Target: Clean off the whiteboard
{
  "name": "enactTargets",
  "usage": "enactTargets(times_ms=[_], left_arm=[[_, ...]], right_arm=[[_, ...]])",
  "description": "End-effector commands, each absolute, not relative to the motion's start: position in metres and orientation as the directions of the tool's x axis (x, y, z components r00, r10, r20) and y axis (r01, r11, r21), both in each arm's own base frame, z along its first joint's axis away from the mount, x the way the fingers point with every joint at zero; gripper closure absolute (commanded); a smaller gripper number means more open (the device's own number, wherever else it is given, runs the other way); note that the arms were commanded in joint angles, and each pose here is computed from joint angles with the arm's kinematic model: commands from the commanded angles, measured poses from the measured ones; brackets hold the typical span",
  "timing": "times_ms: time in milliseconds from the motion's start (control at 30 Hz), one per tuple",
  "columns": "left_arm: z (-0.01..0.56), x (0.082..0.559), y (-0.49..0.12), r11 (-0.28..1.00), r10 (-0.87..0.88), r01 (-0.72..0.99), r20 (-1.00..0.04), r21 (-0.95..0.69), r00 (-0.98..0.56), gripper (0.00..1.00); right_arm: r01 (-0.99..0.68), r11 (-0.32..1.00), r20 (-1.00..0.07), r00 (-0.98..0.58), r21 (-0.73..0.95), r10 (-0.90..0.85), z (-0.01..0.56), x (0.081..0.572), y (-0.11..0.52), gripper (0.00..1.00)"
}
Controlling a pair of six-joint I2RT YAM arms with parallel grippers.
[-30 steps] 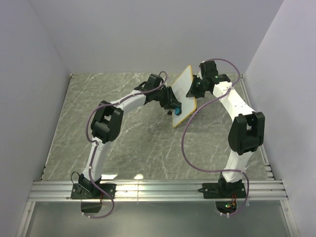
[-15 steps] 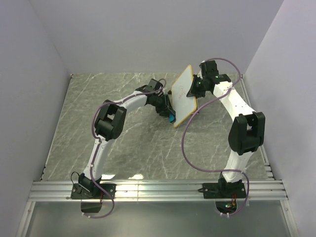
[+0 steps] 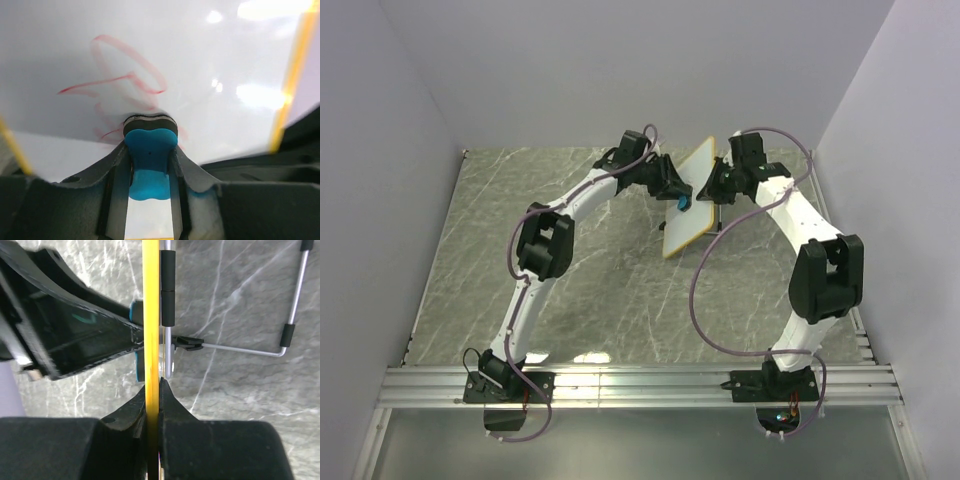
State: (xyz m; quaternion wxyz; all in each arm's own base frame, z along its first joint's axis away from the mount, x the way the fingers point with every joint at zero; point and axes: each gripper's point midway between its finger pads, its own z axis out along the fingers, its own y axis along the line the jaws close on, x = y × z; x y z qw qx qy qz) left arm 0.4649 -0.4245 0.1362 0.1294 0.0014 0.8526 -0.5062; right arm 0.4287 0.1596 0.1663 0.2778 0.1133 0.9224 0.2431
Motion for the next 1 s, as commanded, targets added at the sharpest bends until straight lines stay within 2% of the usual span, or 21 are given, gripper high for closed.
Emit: enactTargets(times_ms=[0,167,400,500,567,600,733,833,967], left_arm=[[0.213,0.451,-0.451,0.303,-0.076,0.310,-0.347,-0.901,-0.935,1.00],[0.243,0.435,-0.453,0.252,-0.052,0.350,-0.373,-0.902,-0.926,1.00],[0.237,0.431,-0.455,0.275,-0.032,0.371,-0.394,-0.887,-0.918,1.00],[0.209,0.439,-0.450,0.348,-0.041,0.324,-0.359,-0.880,-0.932,1.00],[0.171,0.443,-0.442,0.425,-0.037,0.249,-0.292,-0.870,-0.956,1.00],[0.155,0.444,-0.437,0.458,-0.023,0.257,-0.301,-0.851,-0.953,1.00],[0.070,0.438,-0.413,0.636,-0.001,0.172,-0.224,-0.752,-0.975,1.00],[0.036,0.433,-0.400,0.699,0.007,0.129,-0.173,-0.704,-0.985,1.00],[0.015,0.431,-0.391,0.721,-0.002,0.089,-0.131,-0.687,-0.991,1.00]], right_arm=[[0.008,0.721,-0.281,-0.918,0.693,0.281,0.181,0.376,0.221,1.00],[-0.001,0.711,-0.271,-0.925,0.703,0.266,0.177,0.371,0.227,1.00],[-0.035,0.699,-0.267,-0.937,0.714,0.225,0.181,0.370,0.238,1.00],[-0.045,0.697,-0.270,-0.938,0.716,0.217,0.183,0.366,0.240,1.00],[-0.047,0.698,-0.271,-0.938,0.714,0.214,0.184,0.365,0.240,1.00],[-0.050,0.696,-0.271,-0.939,0.716,0.212,0.184,0.365,0.240,1.00],[-0.058,0.693,-0.274,-0.940,0.718,0.205,0.187,0.362,0.241,1.00],[-0.067,0.690,-0.277,-0.940,0.721,0.198,0.188,0.361,0.243,1.00],[-0.074,0.684,-0.275,-0.943,0.725,0.189,0.189,0.360,0.246,1.00]])
